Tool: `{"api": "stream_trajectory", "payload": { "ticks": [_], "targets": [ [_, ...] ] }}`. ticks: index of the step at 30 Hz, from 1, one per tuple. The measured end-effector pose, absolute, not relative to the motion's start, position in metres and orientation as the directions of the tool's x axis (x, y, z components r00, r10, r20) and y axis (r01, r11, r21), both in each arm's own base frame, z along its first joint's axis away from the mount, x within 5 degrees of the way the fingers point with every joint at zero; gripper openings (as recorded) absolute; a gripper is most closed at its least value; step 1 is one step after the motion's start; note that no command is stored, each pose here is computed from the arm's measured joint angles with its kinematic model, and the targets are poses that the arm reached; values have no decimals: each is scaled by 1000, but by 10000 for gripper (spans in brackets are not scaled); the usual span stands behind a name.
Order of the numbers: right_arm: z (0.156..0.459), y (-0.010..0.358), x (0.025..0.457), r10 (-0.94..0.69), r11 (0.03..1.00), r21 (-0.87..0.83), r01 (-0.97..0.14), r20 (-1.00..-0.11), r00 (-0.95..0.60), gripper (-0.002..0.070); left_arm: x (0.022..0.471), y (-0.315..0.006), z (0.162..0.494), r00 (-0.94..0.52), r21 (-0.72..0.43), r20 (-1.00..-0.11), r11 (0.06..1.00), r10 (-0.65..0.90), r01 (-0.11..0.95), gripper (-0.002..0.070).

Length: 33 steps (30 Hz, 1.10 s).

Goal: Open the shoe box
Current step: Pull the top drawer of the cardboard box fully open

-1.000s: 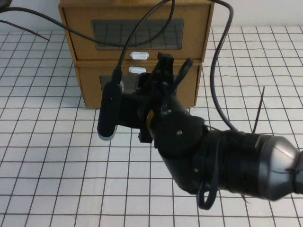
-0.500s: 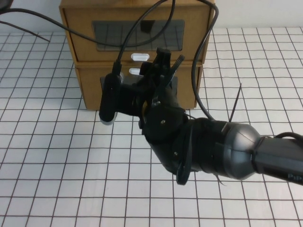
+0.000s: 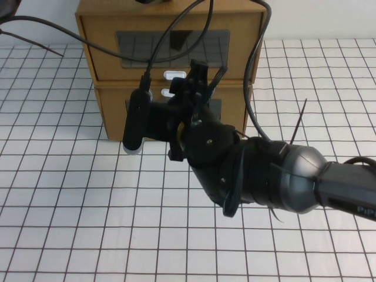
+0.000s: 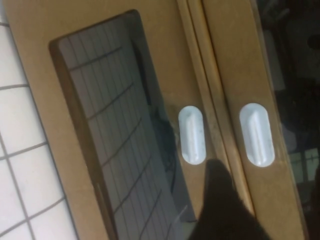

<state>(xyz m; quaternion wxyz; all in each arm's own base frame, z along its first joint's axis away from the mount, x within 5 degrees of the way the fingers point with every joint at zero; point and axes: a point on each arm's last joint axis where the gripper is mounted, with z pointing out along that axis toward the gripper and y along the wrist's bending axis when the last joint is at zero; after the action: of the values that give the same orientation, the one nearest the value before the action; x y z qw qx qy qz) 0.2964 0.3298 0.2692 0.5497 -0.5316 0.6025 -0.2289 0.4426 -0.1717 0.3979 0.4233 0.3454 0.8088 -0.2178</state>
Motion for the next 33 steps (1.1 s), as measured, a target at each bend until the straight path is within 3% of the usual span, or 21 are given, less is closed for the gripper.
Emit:
{"api": "stream_trajectory", "payload": {
  "ticks": [12, 23, 33],
  "targets": [
    [279, 332, 309, -876, 339, -858, -386, -437, 203, 340, 443, -172, 398, -403, -61, -836, 666, 373, 743, -2],
    [254, 345, 324, -909, 277, -882, -382, -369, 195, 340, 443, -172, 398, -403, -61, -836, 666, 373, 743, -2],
    [261, 339, 338, -906, 300, -883, -362, -383, 181, 340, 443, -172, 398, -403, -61, -836, 666, 373, 743, -2]
  ]
}}
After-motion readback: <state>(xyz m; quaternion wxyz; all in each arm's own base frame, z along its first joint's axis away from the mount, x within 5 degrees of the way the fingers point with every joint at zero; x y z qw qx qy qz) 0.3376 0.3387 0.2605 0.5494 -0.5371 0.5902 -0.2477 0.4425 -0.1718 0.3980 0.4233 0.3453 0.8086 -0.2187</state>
